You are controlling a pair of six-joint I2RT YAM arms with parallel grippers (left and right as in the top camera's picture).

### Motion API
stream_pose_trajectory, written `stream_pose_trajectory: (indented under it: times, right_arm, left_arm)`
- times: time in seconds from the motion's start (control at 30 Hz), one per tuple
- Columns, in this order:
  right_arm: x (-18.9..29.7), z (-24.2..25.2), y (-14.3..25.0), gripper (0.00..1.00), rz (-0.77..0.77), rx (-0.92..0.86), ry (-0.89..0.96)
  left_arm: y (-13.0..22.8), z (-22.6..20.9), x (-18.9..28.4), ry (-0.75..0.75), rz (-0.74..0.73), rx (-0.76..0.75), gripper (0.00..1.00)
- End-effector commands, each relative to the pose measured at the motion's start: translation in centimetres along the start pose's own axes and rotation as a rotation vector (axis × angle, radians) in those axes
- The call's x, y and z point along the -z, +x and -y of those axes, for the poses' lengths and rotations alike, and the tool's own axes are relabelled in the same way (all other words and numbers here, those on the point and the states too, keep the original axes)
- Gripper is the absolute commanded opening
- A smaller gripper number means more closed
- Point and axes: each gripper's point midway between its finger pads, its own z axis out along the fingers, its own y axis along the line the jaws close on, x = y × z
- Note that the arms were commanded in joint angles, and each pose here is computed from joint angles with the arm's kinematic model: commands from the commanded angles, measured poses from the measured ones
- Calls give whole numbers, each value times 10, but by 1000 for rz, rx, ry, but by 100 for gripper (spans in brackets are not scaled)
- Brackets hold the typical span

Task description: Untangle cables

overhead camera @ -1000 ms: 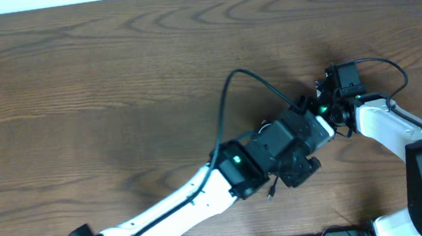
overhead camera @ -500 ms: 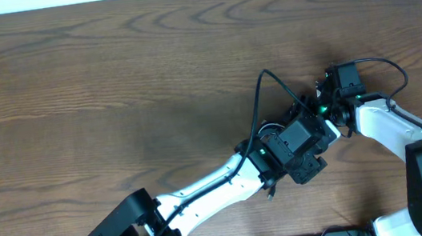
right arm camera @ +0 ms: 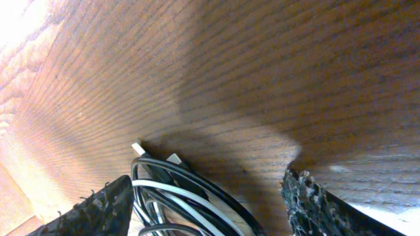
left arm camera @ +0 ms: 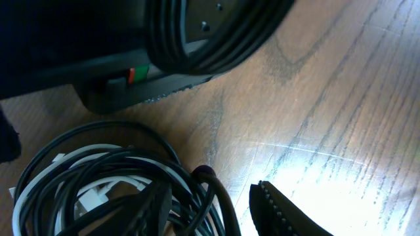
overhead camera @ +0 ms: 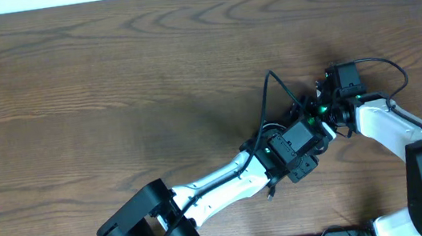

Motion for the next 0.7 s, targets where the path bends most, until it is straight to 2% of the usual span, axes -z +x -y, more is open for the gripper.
stream_pose_trajectory:
  times: [0.0,0.1,0.4,0.53,0.67]
  right_arm:
    - [-25,69,24,74,-39,-61,244]
    - [-25,69,24,74,-39,-61,244]
    - [-25,69,24,74,-39,-61,244]
    - [-25,69,24,74,-39,-60,244]
    - [-25,69,24,74,-39,-60,244]
  left_arm:
    - [-3,-4,1,-21,7,-1,45]
    - [-4,-5,1,-27,10,-1,49]
    - [-6,-13,1,-58,18,5,47]
    - [-6,-13,1,-58,19,5,29]
    - [-7,-15,2,-61,22,9,27]
